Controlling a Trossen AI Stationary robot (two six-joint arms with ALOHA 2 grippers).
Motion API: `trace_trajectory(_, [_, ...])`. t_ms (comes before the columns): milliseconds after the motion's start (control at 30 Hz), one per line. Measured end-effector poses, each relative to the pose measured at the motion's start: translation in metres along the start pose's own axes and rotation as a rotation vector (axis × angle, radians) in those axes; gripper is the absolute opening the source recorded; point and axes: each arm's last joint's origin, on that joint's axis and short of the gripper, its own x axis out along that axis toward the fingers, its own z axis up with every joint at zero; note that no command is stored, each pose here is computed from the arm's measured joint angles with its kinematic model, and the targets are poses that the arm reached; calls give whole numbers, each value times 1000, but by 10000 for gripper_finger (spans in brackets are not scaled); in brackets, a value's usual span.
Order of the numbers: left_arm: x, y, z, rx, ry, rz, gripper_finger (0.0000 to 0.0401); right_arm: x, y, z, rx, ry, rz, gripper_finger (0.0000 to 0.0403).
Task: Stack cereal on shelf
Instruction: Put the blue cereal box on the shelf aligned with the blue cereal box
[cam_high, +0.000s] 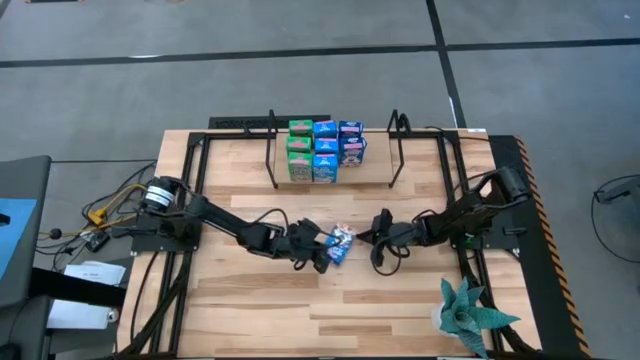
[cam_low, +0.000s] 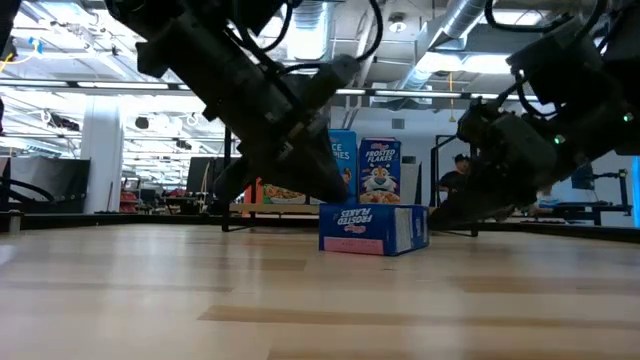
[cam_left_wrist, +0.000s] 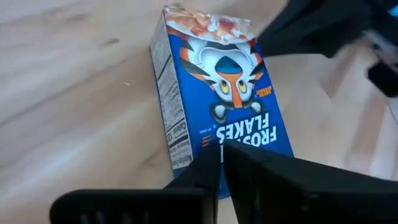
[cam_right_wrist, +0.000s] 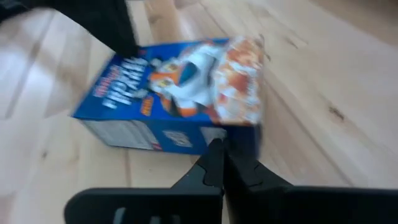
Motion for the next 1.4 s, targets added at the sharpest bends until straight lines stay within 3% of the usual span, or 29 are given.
trace_trajectory(300, [-5,0,-6,10,-50,66,3,-13,4,18,-29,-50,23,16])
trace_trajectory(667, [-9,-1,-11,-111,-76,94,0,-24,9,33,-116,-123,74,42])
trace_trajectory(867, [-11,6,-14,-210,-81,169,0,-24,9,33,-137,-114,78,63])
trace_trajectory(1067, [-11,13,-13,-366,-65,217,0,-18,20,44,-310,-64,119,101])
trace_trajectory(1400, [-11,24,2,-390,-65,279,0,-9,28,65,-476,-15,79,170])
